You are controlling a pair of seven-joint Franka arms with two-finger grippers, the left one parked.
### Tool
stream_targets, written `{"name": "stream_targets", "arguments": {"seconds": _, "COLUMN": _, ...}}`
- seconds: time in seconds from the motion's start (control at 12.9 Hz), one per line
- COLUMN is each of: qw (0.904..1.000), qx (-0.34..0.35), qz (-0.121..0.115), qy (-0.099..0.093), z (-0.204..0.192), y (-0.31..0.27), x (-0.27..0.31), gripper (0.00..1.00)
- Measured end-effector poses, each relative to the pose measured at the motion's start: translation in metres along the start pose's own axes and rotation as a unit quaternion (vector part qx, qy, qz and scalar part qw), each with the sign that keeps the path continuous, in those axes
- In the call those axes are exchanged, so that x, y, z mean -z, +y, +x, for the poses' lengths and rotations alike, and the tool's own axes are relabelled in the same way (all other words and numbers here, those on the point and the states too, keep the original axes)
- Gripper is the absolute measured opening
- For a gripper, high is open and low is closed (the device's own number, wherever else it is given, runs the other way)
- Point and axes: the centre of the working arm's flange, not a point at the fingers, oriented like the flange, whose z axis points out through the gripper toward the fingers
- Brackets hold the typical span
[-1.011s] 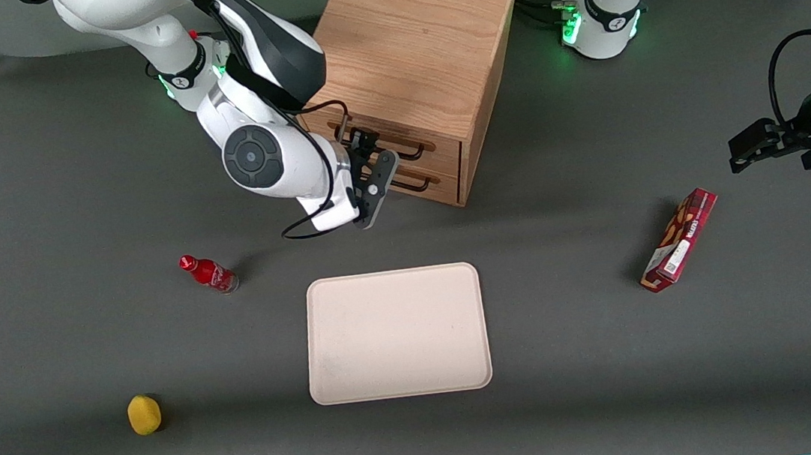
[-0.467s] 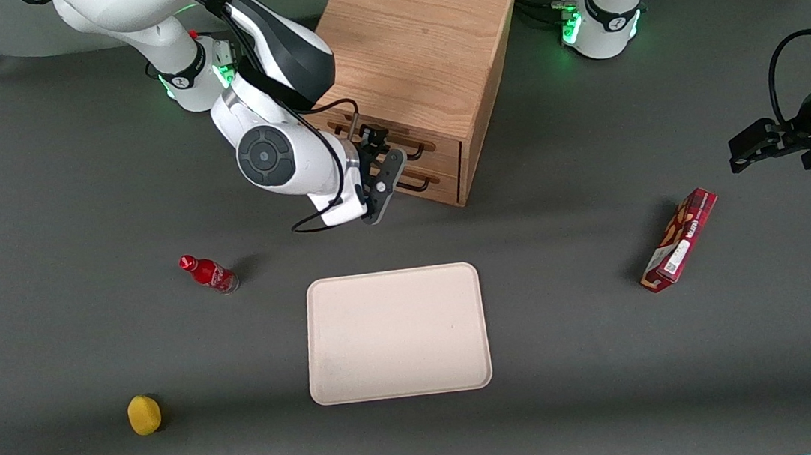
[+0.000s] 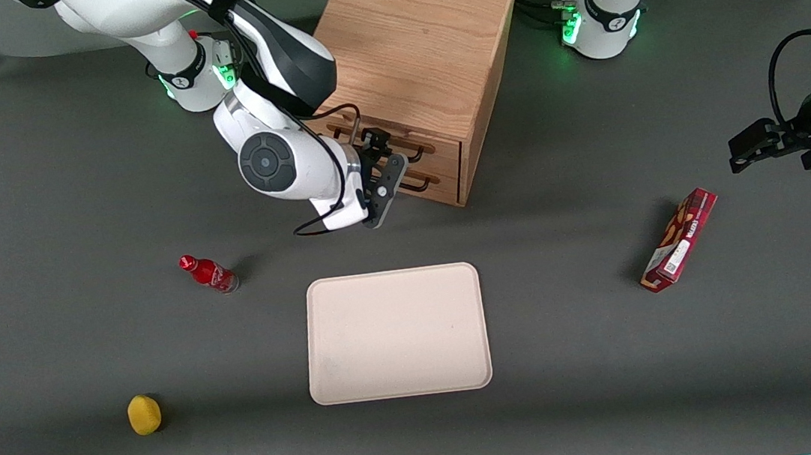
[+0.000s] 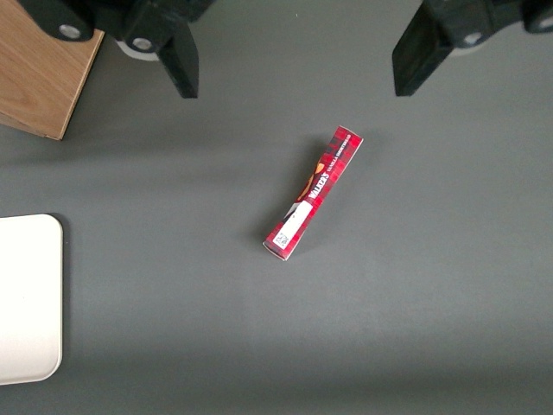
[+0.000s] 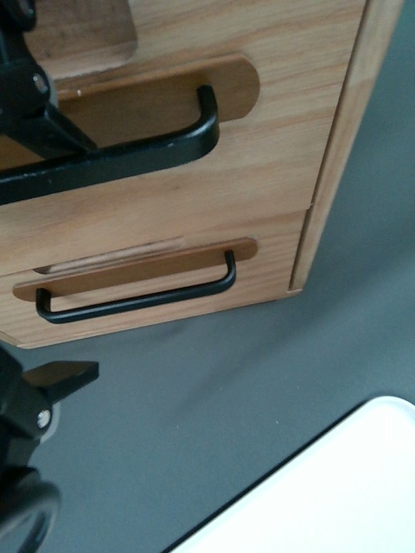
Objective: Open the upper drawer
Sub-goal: 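Pull the handle outward from the cabinet with the right gripper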
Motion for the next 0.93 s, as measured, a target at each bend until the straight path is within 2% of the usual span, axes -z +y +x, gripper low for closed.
{"name": "stream_targets", "arguments": {"seconds": 0.16, "qw": 0.9997, "qx": -0.015, "qz": -0.011, "qy": 0.019, "z": 0.004, "y": 0.027, "x": 0.007, "gripper": 1.00}}
{"name": "stream_targets", "arguments": {"seconds": 0.23, "qw": 0.9995, "qx": -0.021, "qz": -0.014, "qy": 0.021, "z": 0.007, "y": 0.040, "x": 0.008, "gripper": 1.00}}
{"name": "stream_targets", "arguments": {"seconds": 0.54, "qw": 0.9984, "qx": -0.040, "qz": -0.028, "qy": 0.029, "z": 0.013, "y": 0.083, "x": 0.019, "gripper": 1.00}}
{"name": "stream_targets", "arguments": {"seconds": 0.93, "qw": 0.9982, "qx": -0.041, "qz": -0.037, "qy": 0.026, "z": 0.009, "y": 0.127, "x": 0.049, "gripper": 1.00}}
